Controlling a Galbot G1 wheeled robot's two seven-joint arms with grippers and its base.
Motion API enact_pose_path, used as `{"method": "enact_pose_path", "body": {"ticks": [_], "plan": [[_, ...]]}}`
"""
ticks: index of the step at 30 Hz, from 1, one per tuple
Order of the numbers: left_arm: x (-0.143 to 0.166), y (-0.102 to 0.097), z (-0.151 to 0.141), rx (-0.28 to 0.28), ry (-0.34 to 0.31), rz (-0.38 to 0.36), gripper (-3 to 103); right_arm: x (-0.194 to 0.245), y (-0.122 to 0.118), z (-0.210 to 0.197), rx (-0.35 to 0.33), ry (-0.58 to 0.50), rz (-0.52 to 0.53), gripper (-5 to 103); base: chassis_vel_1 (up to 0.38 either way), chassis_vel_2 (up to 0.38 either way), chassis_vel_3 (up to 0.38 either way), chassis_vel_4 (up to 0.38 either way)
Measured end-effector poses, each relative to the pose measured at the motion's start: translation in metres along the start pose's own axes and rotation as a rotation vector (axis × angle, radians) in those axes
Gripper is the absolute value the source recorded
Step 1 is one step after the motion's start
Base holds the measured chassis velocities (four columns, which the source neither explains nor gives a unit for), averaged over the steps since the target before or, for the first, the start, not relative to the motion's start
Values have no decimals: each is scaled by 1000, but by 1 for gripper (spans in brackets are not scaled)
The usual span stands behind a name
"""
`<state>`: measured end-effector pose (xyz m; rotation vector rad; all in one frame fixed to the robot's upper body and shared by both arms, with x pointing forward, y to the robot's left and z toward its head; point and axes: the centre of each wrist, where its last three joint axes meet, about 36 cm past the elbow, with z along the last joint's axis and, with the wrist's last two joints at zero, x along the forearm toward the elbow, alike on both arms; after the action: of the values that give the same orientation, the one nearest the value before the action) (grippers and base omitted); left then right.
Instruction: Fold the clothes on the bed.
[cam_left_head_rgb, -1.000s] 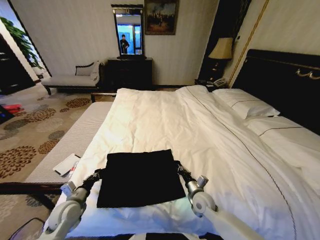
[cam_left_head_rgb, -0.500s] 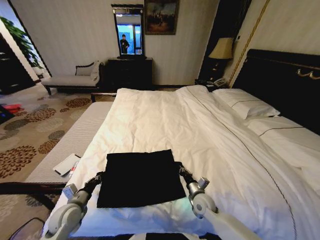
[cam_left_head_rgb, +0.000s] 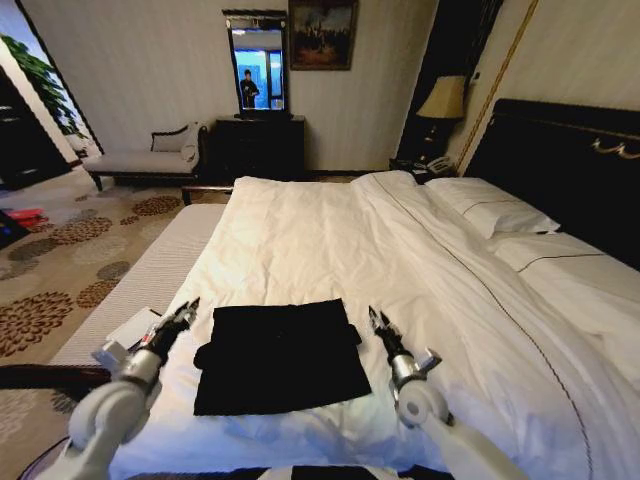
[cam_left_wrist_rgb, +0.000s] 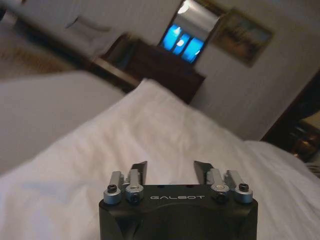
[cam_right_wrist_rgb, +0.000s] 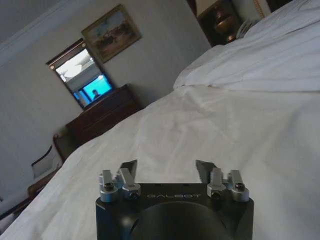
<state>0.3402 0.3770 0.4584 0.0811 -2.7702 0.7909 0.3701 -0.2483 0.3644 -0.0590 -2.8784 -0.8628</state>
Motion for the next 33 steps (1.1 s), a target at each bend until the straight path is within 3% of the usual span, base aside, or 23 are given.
{"method": "enact_pose_path", "body": {"ticks": [2, 5, 6, 8, 9, 10, 14, 25, 27, 29, 32, 33], "plan": [[-5, 3, 2, 14, 18, -11, 59, -3, 1, 0, 0, -1, 1, 65, 0, 0, 0, 0], [-30, 25, 14, 104, 125, -68, 76, -18, 11, 6, 2, 16, -10, 82, 0, 0, 0, 0], [-30, 25, 14, 104, 125, -68, 76, -18, 11, 6, 2, 16, -10, 82, 0, 0, 0, 0], [-43, 34, 19, 133, 170, -85, 86, -19, 12, 9, 3, 26, -10, 92, 0, 0, 0, 0], [-52, 42, 23, 153, 199, -90, 86, -19, 12, 12, 5, 34, -7, 97, 0, 0, 0, 0], [-58, 46, 25, 170, 216, -90, 96, -20, 12, 15, 8, 40, -6, 99, 0, 0, 0, 0], [-65, 52, 30, 200, 233, -87, 100, -24, 11, 20, 16, 52, -6, 100, 0, 0, 0, 0], [-94, 51, 44, 288, 220, -60, 102, -32, 18, 25, 44, 66, 0, 100, 0, 0, 0, 0], [-102, 48, 48, 302, 221, -54, 96, -33, 20, 26, 47, 70, 3, 100, 0, 0, 0, 0], [-104, 48, 49, 306, 221, -53, 96, -33, 20, 27, 49, 71, 4, 100, 0, 0, 0, 0], [-112, 45, 55, 318, 222, -46, 81, -34, 22, 28, 55, 74, 10, 100, 0, 0, 0, 0], [-112, 45, 55, 318, 222, -46, 81, -34, 22, 28, 55, 74, 10, 100, 0, 0, 0, 0]]}}
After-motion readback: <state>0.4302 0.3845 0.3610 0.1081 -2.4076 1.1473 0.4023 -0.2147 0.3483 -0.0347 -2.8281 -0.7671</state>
